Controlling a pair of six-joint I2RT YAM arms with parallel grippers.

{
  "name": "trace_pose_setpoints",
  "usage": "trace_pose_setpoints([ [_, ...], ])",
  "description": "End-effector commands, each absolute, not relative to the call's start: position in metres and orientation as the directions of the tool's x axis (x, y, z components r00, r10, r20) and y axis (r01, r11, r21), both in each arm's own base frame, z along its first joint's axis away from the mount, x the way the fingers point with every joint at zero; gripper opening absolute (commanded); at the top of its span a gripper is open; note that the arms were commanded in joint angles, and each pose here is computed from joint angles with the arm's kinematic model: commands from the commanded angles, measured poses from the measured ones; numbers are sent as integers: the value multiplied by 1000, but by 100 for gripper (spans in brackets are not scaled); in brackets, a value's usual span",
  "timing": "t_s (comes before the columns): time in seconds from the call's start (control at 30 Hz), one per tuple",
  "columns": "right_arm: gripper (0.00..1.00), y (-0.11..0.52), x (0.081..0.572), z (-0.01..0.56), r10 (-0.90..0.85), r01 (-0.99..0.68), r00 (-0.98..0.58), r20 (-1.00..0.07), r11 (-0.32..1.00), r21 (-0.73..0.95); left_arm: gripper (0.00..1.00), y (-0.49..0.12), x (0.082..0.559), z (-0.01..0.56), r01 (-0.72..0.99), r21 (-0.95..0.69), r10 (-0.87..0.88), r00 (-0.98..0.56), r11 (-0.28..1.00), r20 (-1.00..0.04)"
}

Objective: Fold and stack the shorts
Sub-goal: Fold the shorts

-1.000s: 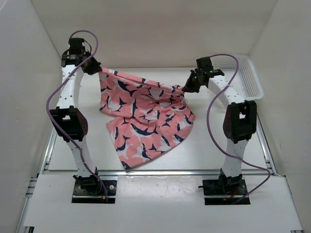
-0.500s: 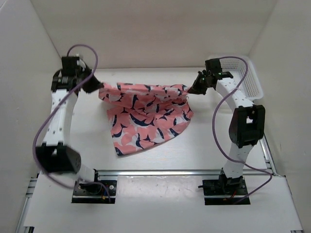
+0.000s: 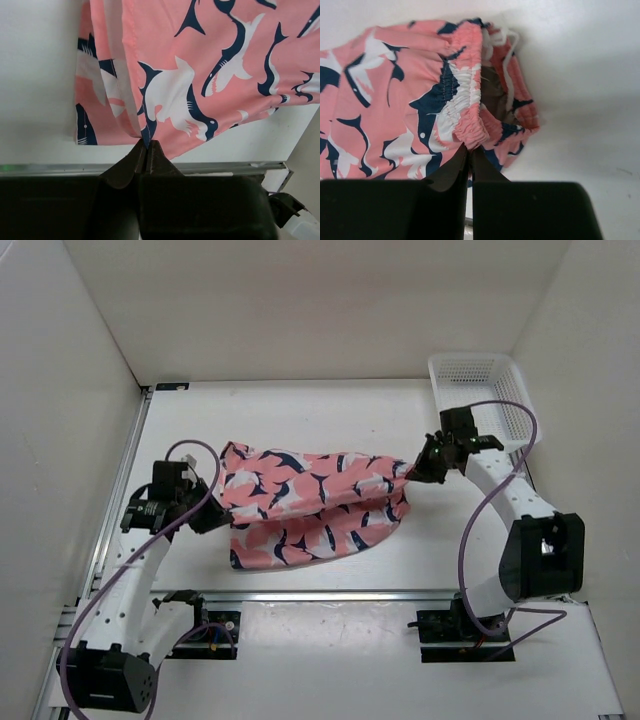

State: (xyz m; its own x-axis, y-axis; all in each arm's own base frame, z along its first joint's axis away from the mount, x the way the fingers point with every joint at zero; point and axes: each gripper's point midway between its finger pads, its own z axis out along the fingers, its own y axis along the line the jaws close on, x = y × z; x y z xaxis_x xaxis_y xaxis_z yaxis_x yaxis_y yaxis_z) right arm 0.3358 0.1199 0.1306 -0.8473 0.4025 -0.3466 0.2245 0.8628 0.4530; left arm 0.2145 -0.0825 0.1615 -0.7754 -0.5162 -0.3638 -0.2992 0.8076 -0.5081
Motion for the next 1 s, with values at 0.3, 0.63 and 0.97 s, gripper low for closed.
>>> trace_pose_setpoints([
  [0.3,80,96,245,75,408,284,-861,-302,881,379,93,-96,165,118,-386,-523,-548,-814,760,-195],
  [0.63,61,108,256,77,461,303,-839,-289,837,456,91,-87,164,72,-593,-324,-639,-768,737,-47],
  [0.97,28,112,268,87,453,282,-838,-304,837,469,50,-83,174,36,-633,-205,-652,-757,747,-39],
])
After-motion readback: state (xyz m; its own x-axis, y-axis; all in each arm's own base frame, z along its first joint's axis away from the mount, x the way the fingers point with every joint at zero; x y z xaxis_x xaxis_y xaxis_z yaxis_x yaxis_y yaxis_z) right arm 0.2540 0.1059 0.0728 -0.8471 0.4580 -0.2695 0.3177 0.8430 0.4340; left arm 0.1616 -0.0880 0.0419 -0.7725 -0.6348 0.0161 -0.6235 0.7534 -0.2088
